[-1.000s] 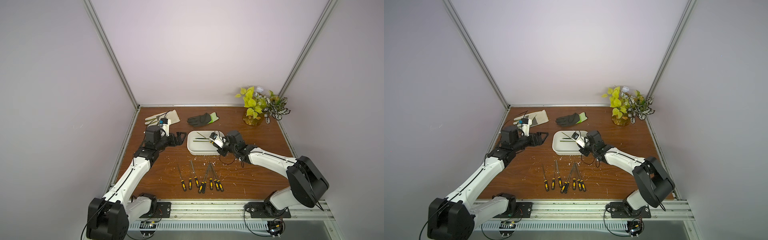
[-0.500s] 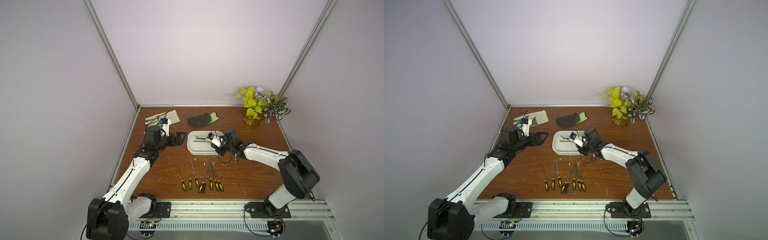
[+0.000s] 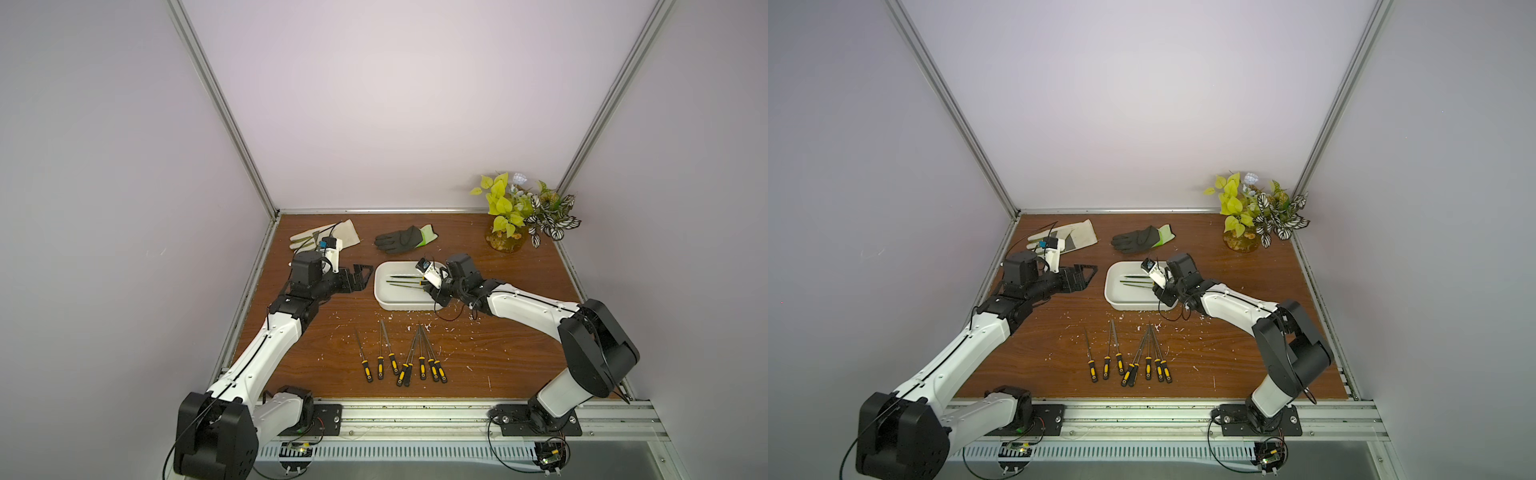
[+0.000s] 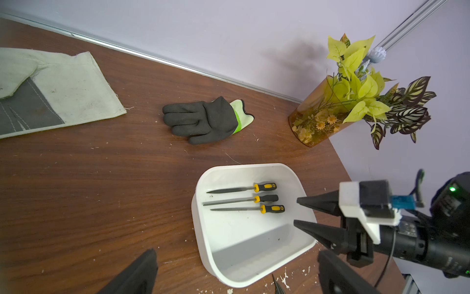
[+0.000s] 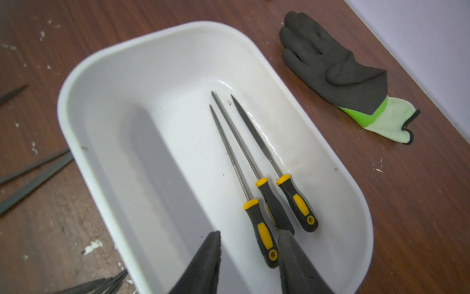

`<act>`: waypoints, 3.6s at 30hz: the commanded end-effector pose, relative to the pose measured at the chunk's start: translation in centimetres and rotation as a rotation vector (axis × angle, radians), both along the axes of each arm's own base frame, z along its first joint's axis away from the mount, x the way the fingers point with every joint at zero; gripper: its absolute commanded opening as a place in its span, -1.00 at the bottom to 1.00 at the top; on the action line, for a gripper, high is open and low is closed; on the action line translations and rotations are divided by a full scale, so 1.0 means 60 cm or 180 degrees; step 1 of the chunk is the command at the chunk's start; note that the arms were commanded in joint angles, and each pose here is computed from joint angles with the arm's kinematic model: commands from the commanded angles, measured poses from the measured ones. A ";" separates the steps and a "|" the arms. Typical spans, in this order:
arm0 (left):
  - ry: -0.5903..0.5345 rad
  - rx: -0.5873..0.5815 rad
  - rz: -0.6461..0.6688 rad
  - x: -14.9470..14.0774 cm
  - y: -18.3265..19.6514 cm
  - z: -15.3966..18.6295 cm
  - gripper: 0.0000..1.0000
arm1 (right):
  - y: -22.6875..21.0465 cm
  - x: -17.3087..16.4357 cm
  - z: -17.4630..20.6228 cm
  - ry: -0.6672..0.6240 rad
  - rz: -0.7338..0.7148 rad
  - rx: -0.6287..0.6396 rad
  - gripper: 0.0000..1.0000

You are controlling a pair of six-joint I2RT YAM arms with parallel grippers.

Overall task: Put the file tool into the storage box
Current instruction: Place the file tool in the storage box, then pick up the file tool from the center of the board.

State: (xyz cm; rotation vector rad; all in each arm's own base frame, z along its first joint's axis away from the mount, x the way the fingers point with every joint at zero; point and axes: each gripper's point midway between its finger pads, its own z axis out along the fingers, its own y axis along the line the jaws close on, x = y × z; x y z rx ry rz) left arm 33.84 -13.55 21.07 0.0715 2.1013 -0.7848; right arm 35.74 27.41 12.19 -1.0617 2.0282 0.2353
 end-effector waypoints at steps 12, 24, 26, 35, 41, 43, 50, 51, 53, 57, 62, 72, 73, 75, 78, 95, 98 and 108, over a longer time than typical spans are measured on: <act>0.0240 0.0448 -0.0194 -0.023 -0.041 -0.042 1.00 | -0.028 -0.104 0.119 0.0747 -0.1012 0.1576 -0.19; 0.0147 0.0065 0.0228 -0.017 -0.025 -0.021 1.00 | -0.093 -0.220 0.031 0.1184 -0.1291 0.1599 -0.18; 0.0179 -0.0006 0.0247 -0.019 -0.028 -0.022 1.00 | -0.093 -0.234 0.022 0.1255 -0.1288 0.1633 -0.17; 0.0351 0.0139 0.0103 -0.042 -0.063 -0.072 1.00 | -0.081 -0.280 -0.014 0.1406 -0.1260 0.1475 -0.13; 0.0401 0.0200 0.0045 -0.049 -0.095 -0.093 1.00 | -0.070 -0.301 -0.036 0.1429 -0.1277 0.1277 -0.11; 0.0394 0.0195 0.0008 -0.052 -0.103 -0.099 1.00 | -0.071 -0.305 -0.041 0.1419 -0.1312 0.1245 -0.10; 0.0419 0.0253 0.0191 -0.069 -0.076 -0.110 1.00 | -0.065 -0.316 -0.059 0.1461 -0.1339 0.1050 -0.06; 0.0400 0.0249 0.0204 -0.075 -0.072 -0.110 1.00 | -0.061 -0.319 -0.060 0.1476 -0.1316 0.1030 -0.06; 0.0358 0.0257 0.0201 -0.085 -0.065 -0.114 1.00 | -0.050 -0.324 -0.062 0.1502 -0.1224 0.1023 -0.05; 0.0416 0.0394 0.0252 -0.103 -0.045 -0.135 1.00 | -0.032 -0.330 -0.067 0.1545 -0.1095 0.0986 -0.03; 0.0474 0.0449 0.0251 -0.120 -0.035 -0.138 1.00 | -0.023 -0.345 -0.082 0.1540 -0.1077 0.0780 -0.04; 0.0354 0.0355 0.0255 -0.124 -0.034 -0.111 1.00 | -0.070 -0.369 -0.113 0.1442 -0.1333 0.0378 -0.05; 0.0359 0.0351 0.0252 -0.124 -0.035 -0.111 1.00 | -0.074 -0.369 -0.112 0.1429 -0.1345 0.0386 -0.05; 0.0378 0.0347 0.0229 -0.124 -0.038 -0.114 1.00 | -0.075 -0.368 -0.108 0.1421 -0.1342 0.0421 -0.05; 0.0416 0.0345 0.0230 -0.123 -0.039 -0.119 1.00 | -0.068 -0.372 -0.107 0.1465 -0.1300 0.0451 -0.06; 0.0269 0.0050 0.0235 -0.139 -0.038 -0.077 1.00 | -0.058 -0.378 -0.155 0.1506 -0.1318 0.0114 -0.10; 0.0275 0.0010 0.0259 -0.143 -0.036 -0.073 1.00 | -0.074 -0.372 -0.156 0.1417 -0.1435 0.0039 -0.12; 0.0344 -0.0056 0.0186 -0.136 -0.050 -0.077 1.00 | -0.107 -0.375 -0.157 0.1354 -0.1529 0.0005 -0.21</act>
